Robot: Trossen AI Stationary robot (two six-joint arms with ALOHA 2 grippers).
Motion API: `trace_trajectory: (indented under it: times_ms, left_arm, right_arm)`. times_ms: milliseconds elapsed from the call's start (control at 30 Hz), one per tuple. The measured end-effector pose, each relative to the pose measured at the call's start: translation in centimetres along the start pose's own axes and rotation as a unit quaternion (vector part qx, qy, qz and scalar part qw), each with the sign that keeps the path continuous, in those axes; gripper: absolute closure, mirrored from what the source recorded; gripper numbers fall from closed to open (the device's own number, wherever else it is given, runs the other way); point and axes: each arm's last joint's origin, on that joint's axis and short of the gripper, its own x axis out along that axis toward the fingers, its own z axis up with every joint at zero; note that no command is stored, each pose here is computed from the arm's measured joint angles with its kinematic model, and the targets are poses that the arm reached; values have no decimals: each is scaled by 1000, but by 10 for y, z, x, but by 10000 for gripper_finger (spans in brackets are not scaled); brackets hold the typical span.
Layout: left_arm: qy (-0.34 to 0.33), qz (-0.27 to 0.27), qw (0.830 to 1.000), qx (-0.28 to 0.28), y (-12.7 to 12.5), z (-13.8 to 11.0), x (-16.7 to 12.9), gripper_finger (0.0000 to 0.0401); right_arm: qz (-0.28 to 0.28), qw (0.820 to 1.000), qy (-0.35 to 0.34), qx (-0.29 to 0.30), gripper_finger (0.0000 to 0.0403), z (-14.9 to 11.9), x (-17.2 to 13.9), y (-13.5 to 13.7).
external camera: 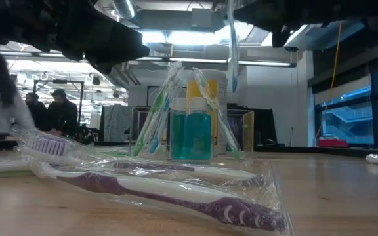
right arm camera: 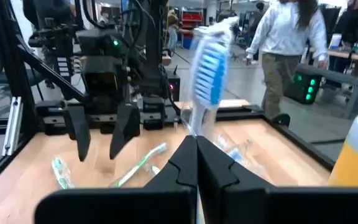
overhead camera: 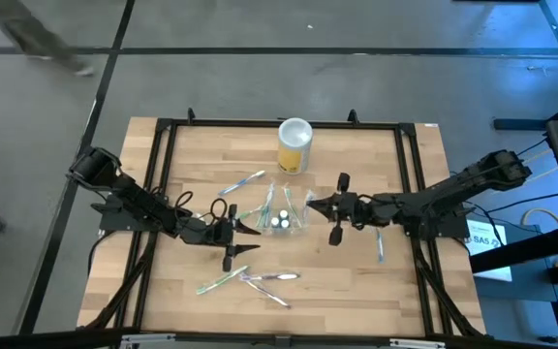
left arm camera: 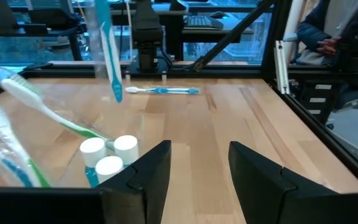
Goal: Pick & Place toothbrushing station
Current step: Put the blue toothbrush into the transparent organizer
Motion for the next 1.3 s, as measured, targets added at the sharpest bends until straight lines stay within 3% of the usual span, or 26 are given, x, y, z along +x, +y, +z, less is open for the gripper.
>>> trace_trajectory:
  times_ms: [700, 1300]
  left_arm:
    - [0, -3, 1000, -7, 0, 0, 0, 243]
    - [1, -8, 1000, -6, -1, 0, 0, 243]
  right_arm:
    - [-15, 996, 85, 38, 403, -52, 32, -8]
    - [-12, 994, 96, 51, 403, -57, 33, -7]
